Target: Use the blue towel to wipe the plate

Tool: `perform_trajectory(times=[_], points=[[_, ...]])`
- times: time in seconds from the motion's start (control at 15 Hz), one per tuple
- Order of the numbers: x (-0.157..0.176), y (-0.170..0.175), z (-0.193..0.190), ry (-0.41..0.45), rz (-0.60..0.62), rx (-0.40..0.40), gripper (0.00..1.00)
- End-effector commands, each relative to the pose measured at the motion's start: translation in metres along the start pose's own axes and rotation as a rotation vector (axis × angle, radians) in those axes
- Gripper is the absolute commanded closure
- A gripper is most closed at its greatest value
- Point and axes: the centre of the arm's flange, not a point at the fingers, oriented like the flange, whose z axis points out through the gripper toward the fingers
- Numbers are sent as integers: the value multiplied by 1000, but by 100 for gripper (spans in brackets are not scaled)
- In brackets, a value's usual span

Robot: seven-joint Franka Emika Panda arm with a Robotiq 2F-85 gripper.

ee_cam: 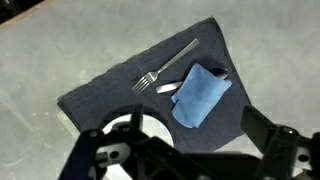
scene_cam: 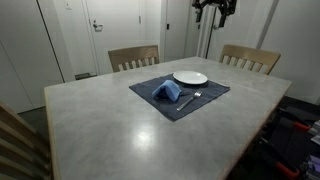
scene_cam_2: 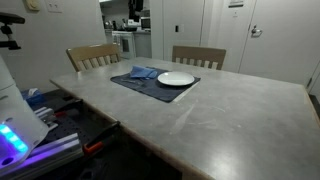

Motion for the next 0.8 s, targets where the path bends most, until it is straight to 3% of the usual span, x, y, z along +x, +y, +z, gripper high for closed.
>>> perform_trajectory(times=[0.0,0.4,0.73], points=[[19,-30,7,42,122,-69,0],[45,-75,27,104,388,-101,0],[70,-98,60,46,501,-109,0]])
